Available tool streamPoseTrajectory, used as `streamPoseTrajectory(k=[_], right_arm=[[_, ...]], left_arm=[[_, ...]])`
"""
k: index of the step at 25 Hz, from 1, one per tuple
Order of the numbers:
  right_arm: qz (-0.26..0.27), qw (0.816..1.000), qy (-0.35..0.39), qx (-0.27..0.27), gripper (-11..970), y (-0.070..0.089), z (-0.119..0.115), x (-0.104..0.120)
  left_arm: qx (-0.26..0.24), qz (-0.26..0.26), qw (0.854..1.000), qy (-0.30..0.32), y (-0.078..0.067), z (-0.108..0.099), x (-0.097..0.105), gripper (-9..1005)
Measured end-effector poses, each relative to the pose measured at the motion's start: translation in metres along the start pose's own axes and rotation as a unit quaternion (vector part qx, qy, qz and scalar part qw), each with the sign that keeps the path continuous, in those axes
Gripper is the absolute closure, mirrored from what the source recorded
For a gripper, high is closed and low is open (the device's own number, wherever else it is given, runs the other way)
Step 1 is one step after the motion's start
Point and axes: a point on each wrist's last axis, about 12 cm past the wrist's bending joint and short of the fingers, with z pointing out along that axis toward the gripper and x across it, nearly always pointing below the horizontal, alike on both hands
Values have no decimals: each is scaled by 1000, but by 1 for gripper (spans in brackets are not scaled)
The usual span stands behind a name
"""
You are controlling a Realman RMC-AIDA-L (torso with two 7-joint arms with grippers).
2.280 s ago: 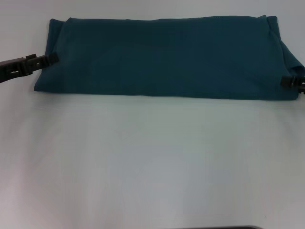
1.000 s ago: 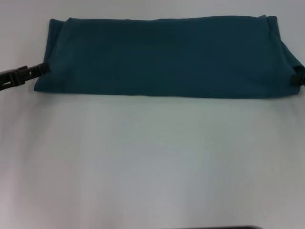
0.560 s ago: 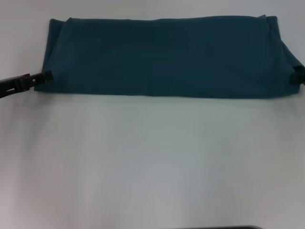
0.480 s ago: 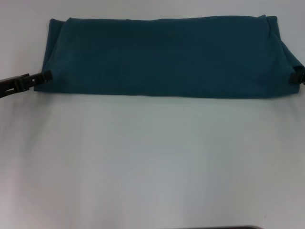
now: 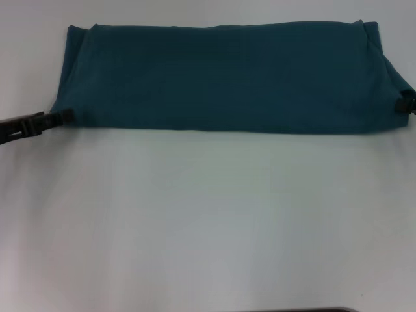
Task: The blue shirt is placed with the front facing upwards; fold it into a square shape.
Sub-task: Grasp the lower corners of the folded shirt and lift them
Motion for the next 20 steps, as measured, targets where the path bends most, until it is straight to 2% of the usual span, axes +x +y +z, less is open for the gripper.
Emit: streamPoseTrajectory(k=[13,20], right_arm=[[1,1000,0,1,935,0,0,0],[2,1000,0,1,933,-1,0,1]], left_arm=[[5,-3,1000,20,-2,2,1,153],[9,8,1000,20,-7,9,-6,159]])
